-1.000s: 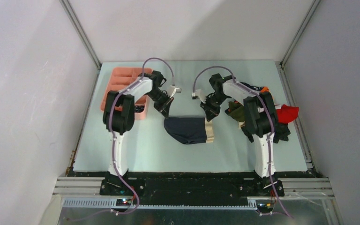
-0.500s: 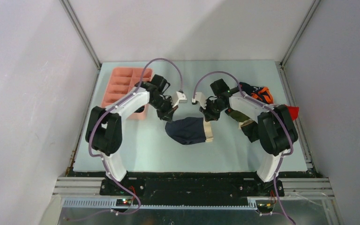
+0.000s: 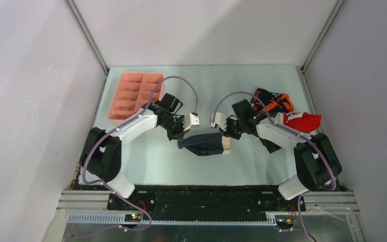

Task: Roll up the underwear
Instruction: Fold the underwear at the center of the board.

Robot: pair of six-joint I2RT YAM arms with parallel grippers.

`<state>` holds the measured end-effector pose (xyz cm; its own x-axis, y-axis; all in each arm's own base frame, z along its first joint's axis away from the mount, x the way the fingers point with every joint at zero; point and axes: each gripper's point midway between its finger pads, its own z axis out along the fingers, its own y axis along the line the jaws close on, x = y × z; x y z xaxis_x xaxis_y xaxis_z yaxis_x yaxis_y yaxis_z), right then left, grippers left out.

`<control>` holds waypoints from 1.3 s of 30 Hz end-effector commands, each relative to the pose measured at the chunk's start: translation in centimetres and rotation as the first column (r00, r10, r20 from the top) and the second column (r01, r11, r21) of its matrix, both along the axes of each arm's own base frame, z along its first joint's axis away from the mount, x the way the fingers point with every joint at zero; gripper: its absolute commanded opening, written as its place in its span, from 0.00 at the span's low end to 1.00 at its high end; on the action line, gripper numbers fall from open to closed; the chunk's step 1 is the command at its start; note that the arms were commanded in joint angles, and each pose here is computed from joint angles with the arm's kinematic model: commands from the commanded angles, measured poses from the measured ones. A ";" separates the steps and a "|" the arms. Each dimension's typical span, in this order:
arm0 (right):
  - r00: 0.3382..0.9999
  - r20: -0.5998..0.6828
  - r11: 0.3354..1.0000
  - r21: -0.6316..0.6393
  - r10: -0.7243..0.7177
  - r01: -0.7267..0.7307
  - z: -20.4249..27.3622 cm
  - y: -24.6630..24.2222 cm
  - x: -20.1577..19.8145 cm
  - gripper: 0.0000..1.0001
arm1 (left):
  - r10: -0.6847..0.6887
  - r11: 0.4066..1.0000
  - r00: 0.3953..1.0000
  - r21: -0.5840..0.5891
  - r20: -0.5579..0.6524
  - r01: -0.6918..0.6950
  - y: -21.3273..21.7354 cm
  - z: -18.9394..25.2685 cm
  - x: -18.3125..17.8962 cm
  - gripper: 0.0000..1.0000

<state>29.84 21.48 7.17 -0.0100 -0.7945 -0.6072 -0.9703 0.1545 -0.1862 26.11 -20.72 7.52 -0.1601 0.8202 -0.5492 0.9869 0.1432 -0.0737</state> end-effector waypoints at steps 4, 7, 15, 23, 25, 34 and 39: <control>0.977 0.199 0.997 -0.022 0.073 -0.070 0.6 0.4 -1.2 0.00 | -0.152 0.988 0.977 0.013 0.151 0.152 -1.0 0.8 -0.4 0.00; 0.973 0.220 0.997 -0.024 0.073 -0.070 0.7 0.4 -1.8 0.00 | -0.212 0.977 0.960 0.030 0.181 0.210 -1.2 0.8 -0.9 0.00; 0.960 0.246 0.991 -0.061 0.134 -0.123 0.0 0.3 -4.7 0.00 | -0.312 0.950 0.936 0.066 0.165 0.305 -1.0 0.0 -2.7 0.00; 0.937 0.338 0.996 -0.050 0.083 -0.071 1.0 0.4 -3.4 0.00 | -0.293 0.956 0.942 0.064 0.165 0.287 -1.3 0.0 -2.4 0.00; 0.921 0.384 0.998 -0.033 0.065 -0.057 2.1 0.5 -2.2 0.00 | -0.271 0.963 0.944 0.060 0.187 0.264 -1.6 0.7 -1.4 0.00; 0.873 0.488 1.000 0.003 -0.015 0.016 4.7 0.3 4.1 0.00 | -0.188 0.982 0.924 0.089 0.333 0.168 -1.4 3.6 5.4 0.00; 0.846 0.534 1.000 -0.010 0.007 -0.002 4.0 0.8 6.5 0.00 | -0.209 0.976 0.899 0.135 0.384 0.169 -1.7 3.6 8.2 0.00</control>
<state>33.42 21.05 9.41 0.2365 -0.8176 -0.5249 -0.7926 0.1502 -0.5909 31.49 -22.03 10.56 0.1635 0.8561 -0.4903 0.9673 -0.0415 0.2501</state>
